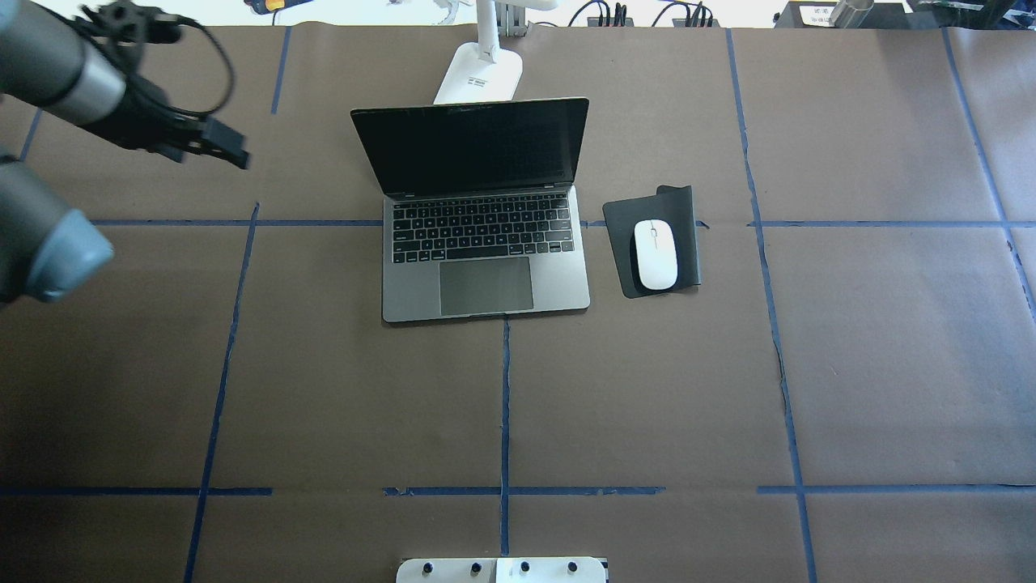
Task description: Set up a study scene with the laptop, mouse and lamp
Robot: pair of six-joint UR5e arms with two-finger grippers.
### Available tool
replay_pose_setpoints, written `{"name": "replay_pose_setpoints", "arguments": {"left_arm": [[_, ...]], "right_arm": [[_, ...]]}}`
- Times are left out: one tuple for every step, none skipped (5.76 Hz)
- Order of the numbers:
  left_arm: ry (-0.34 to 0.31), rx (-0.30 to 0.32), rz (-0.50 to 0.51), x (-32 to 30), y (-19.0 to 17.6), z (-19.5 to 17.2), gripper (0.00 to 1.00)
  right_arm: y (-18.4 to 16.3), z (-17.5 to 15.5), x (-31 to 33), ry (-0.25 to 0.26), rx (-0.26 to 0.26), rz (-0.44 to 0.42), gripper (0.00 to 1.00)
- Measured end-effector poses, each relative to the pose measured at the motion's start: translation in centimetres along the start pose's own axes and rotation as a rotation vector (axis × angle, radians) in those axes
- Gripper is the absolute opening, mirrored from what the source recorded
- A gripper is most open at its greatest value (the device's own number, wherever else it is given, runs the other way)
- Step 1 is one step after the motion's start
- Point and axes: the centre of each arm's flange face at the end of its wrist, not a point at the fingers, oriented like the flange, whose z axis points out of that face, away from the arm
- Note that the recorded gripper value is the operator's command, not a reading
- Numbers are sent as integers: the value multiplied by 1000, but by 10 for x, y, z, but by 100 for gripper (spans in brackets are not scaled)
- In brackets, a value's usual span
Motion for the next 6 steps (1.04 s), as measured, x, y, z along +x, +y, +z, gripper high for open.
{"name": "replay_pose_setpoints", "arguments": {"left_arm": [[-91,-19,95,-95,17,-19,100],[-162,-68,141,-180,50,-38,100],[-183,-102,110,-240,92,-65,100],[-145,-112,64,-275,125,-95,100],[-105,-140,41,-302,148,-114,100],[-90,-191,13,-324,164,-119,100]], "right_arm": [[7,-6,12,-23,-3,13,100],[22,-11,27,-49,0,38,100],[40,-9,42,-57,-5,47,100],[56,-6,54,-57,-10,17,100],[69,-3,62,-56,-17,-19,100],[75,3,62,-54,-30,-40,100]]}}
